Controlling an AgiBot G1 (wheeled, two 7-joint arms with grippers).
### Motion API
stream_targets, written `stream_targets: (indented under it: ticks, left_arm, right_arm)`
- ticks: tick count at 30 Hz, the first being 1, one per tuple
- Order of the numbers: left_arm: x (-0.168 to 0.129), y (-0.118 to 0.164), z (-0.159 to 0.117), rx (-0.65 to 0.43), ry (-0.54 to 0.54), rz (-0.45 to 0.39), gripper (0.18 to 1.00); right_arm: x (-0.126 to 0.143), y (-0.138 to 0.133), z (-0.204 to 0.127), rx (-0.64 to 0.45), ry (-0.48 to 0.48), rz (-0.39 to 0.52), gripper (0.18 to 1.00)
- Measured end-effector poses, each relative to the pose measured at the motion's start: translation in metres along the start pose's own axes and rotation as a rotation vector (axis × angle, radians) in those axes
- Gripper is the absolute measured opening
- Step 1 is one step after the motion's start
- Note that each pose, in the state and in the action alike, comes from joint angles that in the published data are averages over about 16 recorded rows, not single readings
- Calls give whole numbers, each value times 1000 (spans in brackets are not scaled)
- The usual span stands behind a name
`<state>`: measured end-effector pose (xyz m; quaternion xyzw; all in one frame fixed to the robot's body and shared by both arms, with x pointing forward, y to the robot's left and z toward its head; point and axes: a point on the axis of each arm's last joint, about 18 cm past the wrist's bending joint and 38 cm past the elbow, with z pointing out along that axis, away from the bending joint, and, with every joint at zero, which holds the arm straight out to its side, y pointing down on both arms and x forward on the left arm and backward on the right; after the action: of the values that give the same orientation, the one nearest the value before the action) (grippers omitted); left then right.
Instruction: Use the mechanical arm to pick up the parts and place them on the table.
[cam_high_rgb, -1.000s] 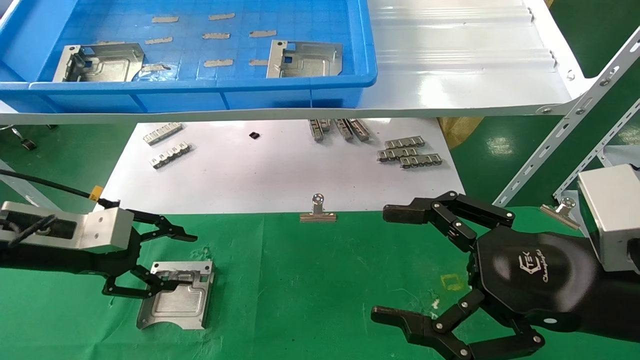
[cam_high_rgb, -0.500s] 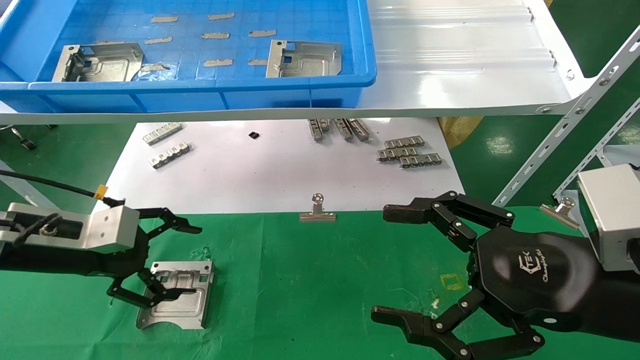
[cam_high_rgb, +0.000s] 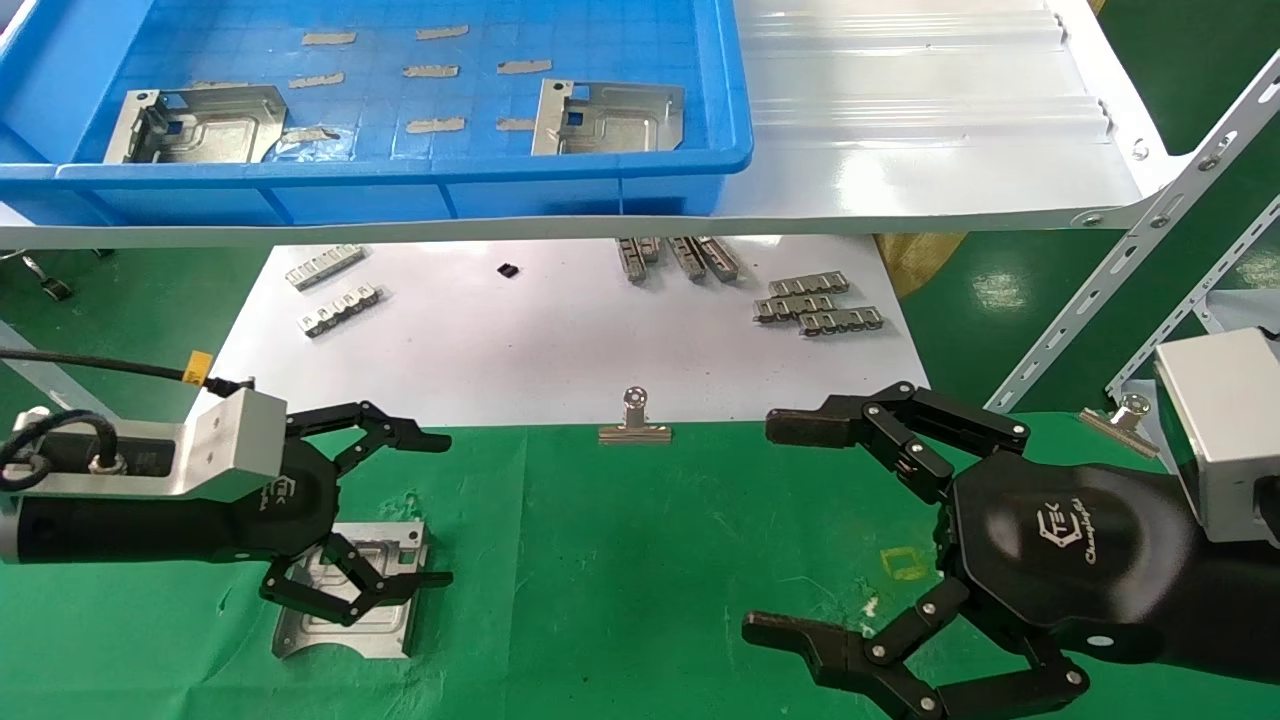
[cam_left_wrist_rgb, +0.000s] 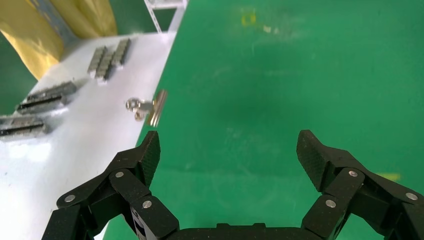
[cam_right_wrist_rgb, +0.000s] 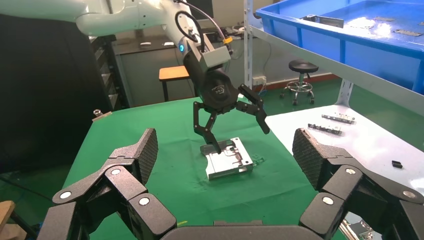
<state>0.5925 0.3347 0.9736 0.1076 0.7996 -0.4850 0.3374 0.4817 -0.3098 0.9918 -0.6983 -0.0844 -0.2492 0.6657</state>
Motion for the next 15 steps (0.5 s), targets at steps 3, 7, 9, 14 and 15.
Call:
stream_targets:
  ticks: [3,7,9,14,15]
  left_arm:
    - [5,-5,1,37,-4,-17,999]
    - [11,-13,1,84,-8,-40,1001]
    - [15,-17,1,108,-10,-52,1001]
    - [24,-28,-2,164,-11,-79,1001]
    - [26,-30,-2,174,-11,-84,1001]
  right_arm:
    - [0,0,0,0,0,0,1001]
    - [0,0,0,0,0,0,1001]
    - [0,0,0,0,0,0,1001]
    - [0,0,0,0,0,0,1001]
    - [0,0,0,0,0,0,1001]
